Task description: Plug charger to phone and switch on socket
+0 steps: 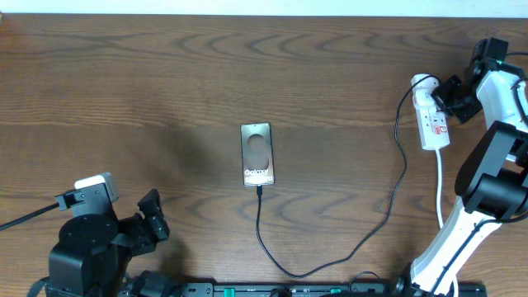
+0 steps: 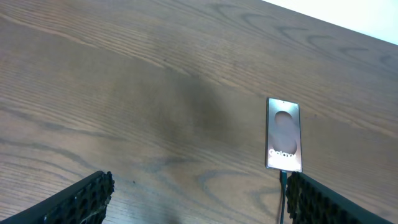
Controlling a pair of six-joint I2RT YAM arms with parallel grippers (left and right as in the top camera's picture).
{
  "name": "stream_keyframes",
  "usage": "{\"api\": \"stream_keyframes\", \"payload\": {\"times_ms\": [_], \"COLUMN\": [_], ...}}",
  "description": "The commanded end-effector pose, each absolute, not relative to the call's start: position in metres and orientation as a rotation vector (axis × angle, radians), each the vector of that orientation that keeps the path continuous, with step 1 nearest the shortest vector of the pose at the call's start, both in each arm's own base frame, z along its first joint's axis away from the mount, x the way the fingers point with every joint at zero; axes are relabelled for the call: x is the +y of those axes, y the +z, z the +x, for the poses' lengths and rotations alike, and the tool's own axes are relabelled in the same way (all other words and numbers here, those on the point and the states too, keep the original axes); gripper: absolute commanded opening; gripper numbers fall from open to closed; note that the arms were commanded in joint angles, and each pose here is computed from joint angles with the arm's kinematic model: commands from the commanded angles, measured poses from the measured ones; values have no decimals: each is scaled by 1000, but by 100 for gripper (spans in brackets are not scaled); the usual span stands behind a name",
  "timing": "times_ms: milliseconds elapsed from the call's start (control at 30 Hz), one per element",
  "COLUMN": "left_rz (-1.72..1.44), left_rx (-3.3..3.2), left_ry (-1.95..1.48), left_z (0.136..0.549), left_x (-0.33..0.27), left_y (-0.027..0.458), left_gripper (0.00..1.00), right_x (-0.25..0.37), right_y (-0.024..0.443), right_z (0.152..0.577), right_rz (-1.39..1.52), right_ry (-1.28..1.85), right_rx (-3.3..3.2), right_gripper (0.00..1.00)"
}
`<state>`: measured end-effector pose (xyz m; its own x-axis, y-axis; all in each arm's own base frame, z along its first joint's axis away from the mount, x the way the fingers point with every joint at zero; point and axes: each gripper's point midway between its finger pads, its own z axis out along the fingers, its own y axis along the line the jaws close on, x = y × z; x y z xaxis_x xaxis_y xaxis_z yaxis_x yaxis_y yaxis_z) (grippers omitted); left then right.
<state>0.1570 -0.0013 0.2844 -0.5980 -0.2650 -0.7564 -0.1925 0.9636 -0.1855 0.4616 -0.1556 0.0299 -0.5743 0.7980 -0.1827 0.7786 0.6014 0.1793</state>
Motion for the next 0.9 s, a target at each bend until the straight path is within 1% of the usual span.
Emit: {"api": "stream_keyframes", "payload": {"times_ms": [0,167,300,467,867], "left_rz": [-336,-336,-336,-336,-336], "left_rx": [2229,2228,2228,2228,2228], "left_ry": [-88,-89,-88,-88,-88], "left_z": [157,157,157,157,157], "left_x": [2,2,2,2,2], "left_y": [283,283,283,283,283], "left_gripper": [91,91,90,90,90], "right_x": [-155,-146,-138,-131,-104], "right_y": [32,27,0,-23,-25], "right_z": [467,469,462,454,458], "right_rz": [1282,1278,1309,1306,1213], "right_ry": [139,205,234,234,236], "right_rx": [2580,2595,2663,2735,2793], "right_gripper": [1,1,1,1,1]}}
